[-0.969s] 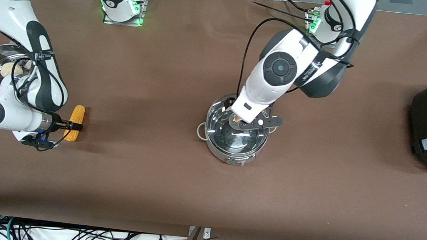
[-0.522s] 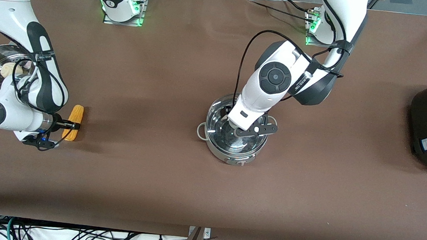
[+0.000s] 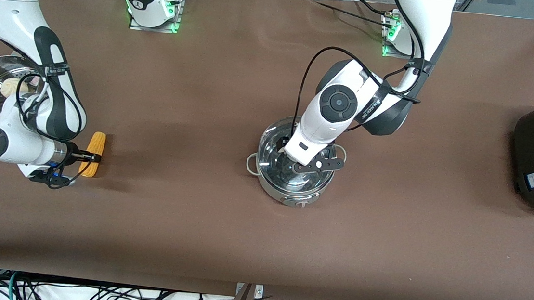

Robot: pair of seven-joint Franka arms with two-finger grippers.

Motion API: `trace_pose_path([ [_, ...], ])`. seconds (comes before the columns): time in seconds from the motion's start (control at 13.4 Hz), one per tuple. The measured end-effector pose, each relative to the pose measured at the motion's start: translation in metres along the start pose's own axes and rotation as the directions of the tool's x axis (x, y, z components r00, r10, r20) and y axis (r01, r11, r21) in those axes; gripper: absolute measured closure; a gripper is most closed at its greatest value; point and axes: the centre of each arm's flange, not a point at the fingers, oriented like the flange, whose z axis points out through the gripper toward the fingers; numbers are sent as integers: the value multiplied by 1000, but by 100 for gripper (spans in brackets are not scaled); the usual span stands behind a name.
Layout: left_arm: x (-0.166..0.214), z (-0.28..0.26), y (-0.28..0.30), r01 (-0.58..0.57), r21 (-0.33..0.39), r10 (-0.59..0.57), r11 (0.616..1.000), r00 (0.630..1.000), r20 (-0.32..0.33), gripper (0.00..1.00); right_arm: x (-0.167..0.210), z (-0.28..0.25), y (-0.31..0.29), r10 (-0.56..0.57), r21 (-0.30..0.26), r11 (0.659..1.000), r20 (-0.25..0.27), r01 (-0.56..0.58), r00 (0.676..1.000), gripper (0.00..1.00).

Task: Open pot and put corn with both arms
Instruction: 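Grasp the corn with the right gripper while the left gripper grips the knob, then lift the glass lid with the left gripper while the right gripper raises the corn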

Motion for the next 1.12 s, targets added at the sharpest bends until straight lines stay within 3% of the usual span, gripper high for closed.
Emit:
trace_pose_path([
  [0.15,-2,2,1,-5,4,5,1000,1000,1,0,1,-19,-7,-11,3,1000,-29,11,1000,63],
  [0.45,-4,4,2,-7,5,7,1000,1000,1,7,-3,-82,-19,-28,2,1000,-99,28,995,64],
  [0.6,-4,4,2,-7,4,7,1000,1000,0,25,-11,-121,-22,-33,-2,999,-120,33,992,64],
  [0.67,-4,4,2,-7,4,7,1000,1000,0,26,-15,-142,-23,-35,-5,999,-132,34,991,64],
  [0.82,-4,4,2,-7,3,7,1000,1000,-1,39,-28,-186,-25,-36,-9,999,-132,35,991,64],
  [0.97,-4,4,3,-7,2,7,1000,1000,-2,45,-44,-232,-26,-34,-5,999,-108,33,994,64],
  [1.12,-4,3,3,-8,1,8,1000,1000,-3,49,-57,-276,-29,-32,11,999,-120,33,992,64],
])
